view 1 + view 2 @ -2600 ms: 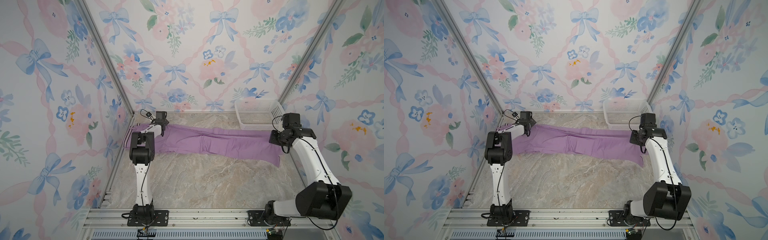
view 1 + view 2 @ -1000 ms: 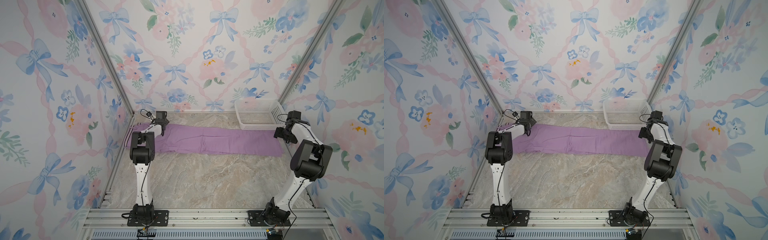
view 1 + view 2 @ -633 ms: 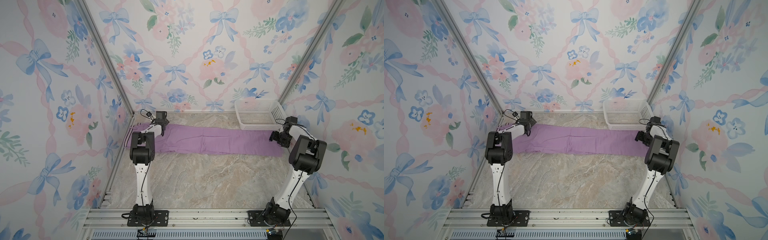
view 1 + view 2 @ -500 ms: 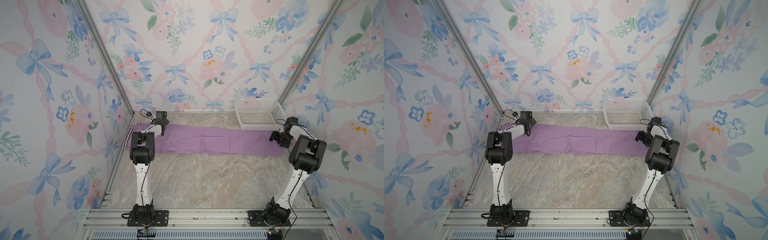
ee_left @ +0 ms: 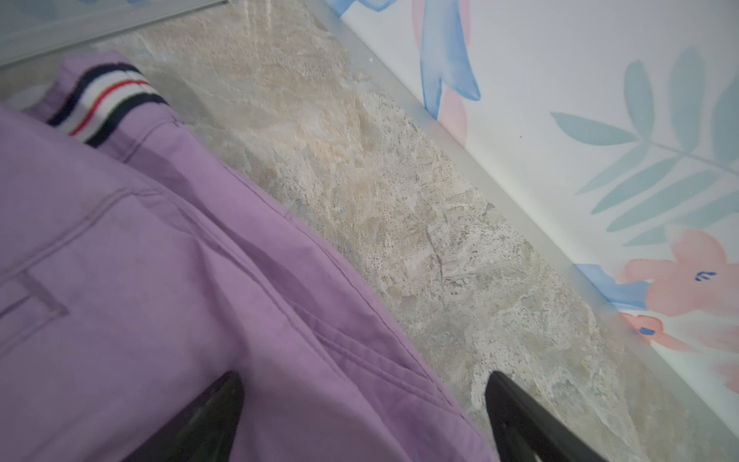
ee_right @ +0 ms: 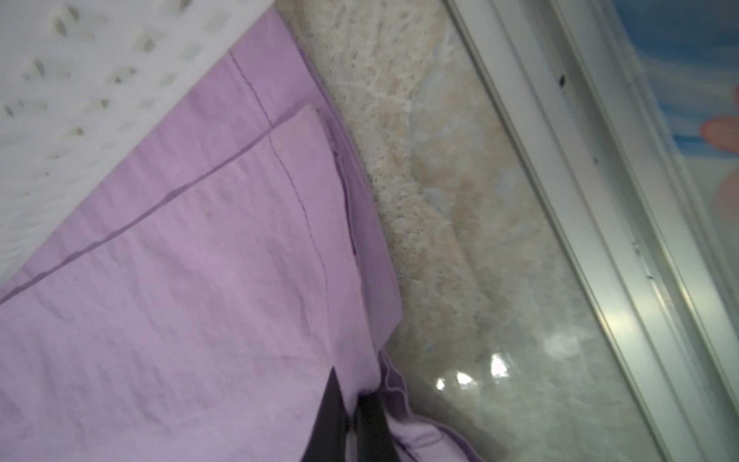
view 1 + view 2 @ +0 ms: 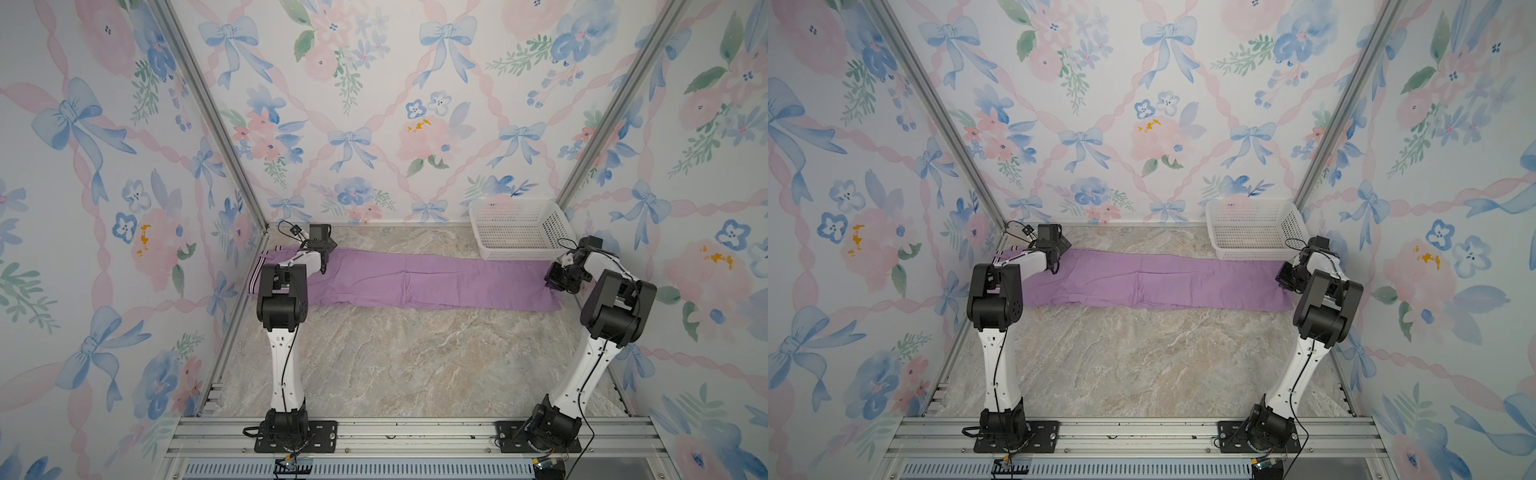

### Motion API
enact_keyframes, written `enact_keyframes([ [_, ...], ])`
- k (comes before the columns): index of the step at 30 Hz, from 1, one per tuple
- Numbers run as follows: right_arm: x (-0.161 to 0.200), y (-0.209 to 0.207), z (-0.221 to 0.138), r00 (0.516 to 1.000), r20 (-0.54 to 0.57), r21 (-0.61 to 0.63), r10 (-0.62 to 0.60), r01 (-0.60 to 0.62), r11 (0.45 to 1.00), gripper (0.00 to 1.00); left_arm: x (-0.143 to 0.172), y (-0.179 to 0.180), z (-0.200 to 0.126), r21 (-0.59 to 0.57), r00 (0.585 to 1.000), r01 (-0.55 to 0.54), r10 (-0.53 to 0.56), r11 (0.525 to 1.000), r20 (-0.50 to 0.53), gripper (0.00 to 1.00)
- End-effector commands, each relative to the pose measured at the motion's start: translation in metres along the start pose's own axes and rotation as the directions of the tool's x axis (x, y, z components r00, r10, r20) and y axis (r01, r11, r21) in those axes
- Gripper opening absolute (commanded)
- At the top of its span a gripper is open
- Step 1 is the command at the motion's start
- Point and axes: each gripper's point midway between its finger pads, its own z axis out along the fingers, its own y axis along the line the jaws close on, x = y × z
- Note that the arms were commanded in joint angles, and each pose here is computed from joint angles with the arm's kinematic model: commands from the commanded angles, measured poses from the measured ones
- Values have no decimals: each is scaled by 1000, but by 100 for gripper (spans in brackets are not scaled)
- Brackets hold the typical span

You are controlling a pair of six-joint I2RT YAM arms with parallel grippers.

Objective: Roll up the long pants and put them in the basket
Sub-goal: Move the long pant to the center of the board.

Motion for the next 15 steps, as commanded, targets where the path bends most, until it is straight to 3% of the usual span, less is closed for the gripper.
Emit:
enact_keyframes([
  [1,28,-29,13,990,-99,41,104,-101,994,0,22,37,-8,-70,996,-4,-2,998,-91,98],
  [8,27,-83,-13,967,-35,104,252,-247,963,0,40,71,-42,-118,992,-29,14,993,-127,98],
  [15,19,-66,-31,974,7,69,226,-226,972,0,58,94,-68,-138,986,-45,23,989,-163,98],
])
